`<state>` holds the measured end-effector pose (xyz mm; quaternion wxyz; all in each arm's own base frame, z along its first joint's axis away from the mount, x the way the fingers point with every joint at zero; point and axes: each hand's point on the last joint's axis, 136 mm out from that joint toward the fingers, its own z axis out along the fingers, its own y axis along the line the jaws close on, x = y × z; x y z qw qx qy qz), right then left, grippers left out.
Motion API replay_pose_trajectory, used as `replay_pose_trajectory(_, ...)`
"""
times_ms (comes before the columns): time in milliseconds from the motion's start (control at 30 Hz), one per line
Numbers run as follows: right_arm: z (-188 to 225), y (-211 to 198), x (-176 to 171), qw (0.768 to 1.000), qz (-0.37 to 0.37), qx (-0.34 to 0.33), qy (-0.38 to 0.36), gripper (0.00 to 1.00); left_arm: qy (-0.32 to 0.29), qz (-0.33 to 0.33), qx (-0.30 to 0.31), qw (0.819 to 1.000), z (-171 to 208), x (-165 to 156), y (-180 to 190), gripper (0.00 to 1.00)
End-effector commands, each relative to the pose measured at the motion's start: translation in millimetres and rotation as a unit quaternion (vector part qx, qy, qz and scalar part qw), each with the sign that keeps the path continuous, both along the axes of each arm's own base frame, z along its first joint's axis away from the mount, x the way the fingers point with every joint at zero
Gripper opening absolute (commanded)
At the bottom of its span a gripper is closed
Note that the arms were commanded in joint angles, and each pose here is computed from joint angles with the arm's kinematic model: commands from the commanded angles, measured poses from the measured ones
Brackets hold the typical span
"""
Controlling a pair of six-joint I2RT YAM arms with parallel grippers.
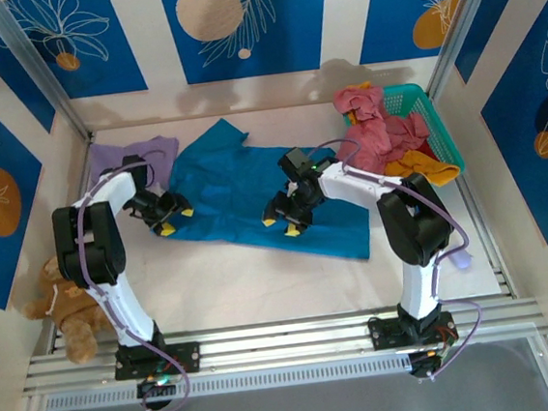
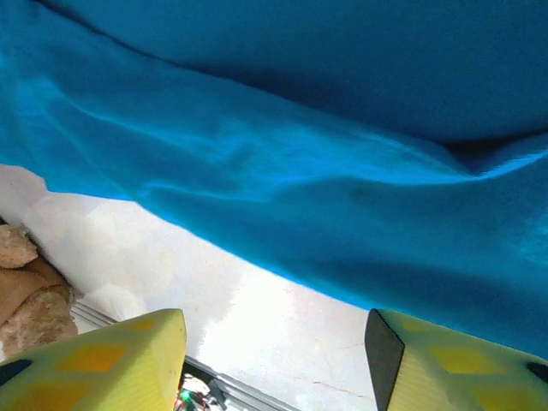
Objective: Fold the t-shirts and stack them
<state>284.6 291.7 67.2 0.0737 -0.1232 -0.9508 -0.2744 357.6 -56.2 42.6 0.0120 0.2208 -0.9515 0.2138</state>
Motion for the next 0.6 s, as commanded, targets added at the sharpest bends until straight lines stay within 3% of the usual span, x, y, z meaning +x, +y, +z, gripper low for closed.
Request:
replay_pose_trajectory(0,-23.2,-2.8,-18.8,0.999,0.014,-0.003,0.034,0.59,-0.009,-0.006,0.021,1.000,-14.5,0.3,3.4,0.78)
replay_pose_trajectory(300,-38.4,-27.6,-64.9,0.995,0.030,-0.013,0.095,0.56,0.022,0.000,0.046,0.999,-30.6,-40.9,9.5,0.83)
replay_pose_trajectory(567,-18.9,-47.5,-89.0,0.995,0.040,-0.011,0.093,0.56,0.040,0.005,0.095,0.995,-4.0,-96.0,17.5,0.82)
